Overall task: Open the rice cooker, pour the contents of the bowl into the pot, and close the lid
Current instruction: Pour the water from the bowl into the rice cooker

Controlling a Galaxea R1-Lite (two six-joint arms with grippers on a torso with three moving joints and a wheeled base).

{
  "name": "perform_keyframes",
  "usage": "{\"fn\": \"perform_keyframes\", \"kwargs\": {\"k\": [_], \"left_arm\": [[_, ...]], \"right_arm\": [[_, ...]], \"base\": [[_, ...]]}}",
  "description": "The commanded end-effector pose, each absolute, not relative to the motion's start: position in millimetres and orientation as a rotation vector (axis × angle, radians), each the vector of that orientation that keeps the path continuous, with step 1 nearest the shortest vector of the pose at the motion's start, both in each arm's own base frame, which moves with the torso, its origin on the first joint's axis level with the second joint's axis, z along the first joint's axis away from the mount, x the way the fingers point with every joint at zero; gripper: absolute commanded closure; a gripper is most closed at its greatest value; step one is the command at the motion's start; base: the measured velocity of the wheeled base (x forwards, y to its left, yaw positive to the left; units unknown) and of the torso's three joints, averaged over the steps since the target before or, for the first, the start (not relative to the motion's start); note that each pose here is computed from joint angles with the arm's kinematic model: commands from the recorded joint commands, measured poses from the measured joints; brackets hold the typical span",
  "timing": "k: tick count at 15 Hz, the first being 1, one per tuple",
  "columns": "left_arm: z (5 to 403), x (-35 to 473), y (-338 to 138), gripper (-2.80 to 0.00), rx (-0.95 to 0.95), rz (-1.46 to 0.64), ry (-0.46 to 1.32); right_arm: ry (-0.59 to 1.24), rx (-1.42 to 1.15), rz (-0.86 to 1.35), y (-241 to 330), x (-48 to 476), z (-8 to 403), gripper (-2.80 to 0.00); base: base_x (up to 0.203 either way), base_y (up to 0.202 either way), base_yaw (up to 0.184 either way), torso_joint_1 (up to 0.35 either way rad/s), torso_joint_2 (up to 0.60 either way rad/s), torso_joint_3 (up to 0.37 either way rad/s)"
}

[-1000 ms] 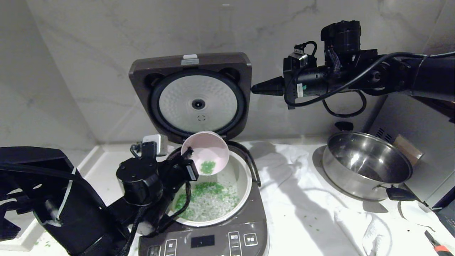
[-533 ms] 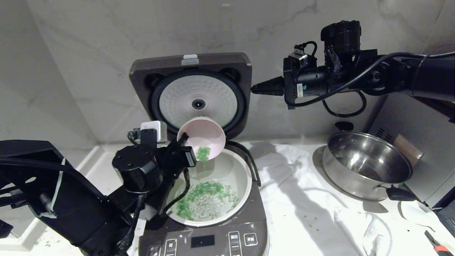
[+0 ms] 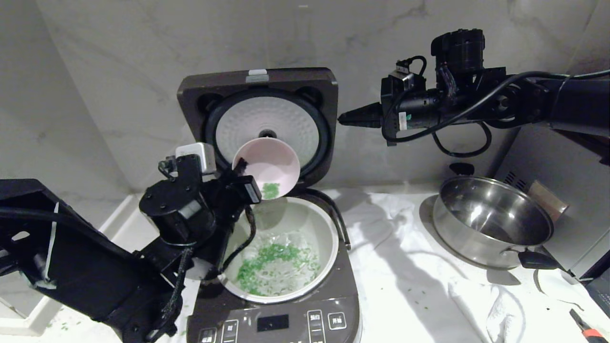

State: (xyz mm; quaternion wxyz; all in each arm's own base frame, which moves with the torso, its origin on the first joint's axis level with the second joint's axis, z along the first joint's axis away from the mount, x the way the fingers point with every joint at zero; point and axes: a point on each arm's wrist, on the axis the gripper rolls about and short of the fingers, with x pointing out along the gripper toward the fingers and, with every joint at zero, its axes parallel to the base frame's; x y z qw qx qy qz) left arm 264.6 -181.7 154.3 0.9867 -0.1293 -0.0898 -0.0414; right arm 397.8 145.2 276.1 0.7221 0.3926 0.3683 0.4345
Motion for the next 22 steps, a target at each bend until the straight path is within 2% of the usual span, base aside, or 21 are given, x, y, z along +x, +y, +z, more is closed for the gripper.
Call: {"fn": "perform_keyframes", "kwargs": {"k": [1,4,7,15,18,22], "left_arm": [[154.1,262.0,-194.8,0.00,-0.265,-0.109,-0.182],[151.9,288.6,-171.3,0.00,-0.253,0.005,-0.201],[131.4,275.7,-171.9,0.00,-0.212,-0.011,-0.121],[144.6,273.4,-163.4,0.00,-0.242,0.006,-0.156],[123.5,257.4,-170.1,0.00,-0.191,-0.031,-0.071],[118.9,250.7,-163.3,0.00,-0.161,-0.034,-0.045]], "right_arm": [[0.823,0.873,0.961,145.8,397.6,275.1,0.00],[0.821,0.873,0.961,145.6,398.0,275.4,0.00],[0.824,0.872,0.961,146.2,397.8,274.5,0.00],[0.825,0.872,0.961,146.1,397.2,274.6,0.00],[0.826,0.871,0.964,147.3,397.0,274.4,0.00],[0.828,0.871,0.963,147.3,397.0,273.9,0.00]], "base": [[0.000,0.000,0.000,0.000,0.00,0.000],[0.000,0.000,0.000,0.000,0.00,0.000],[0.000,0.000,0.000,0.000,0.00,0.000],[0.000,0.000,0.000,0.000,0.00,0.000],[0.000,0.000,0.000,0.000,0.00,0.000],[0.000,0.000,0.000,0.000,0.00,0.000]]}}
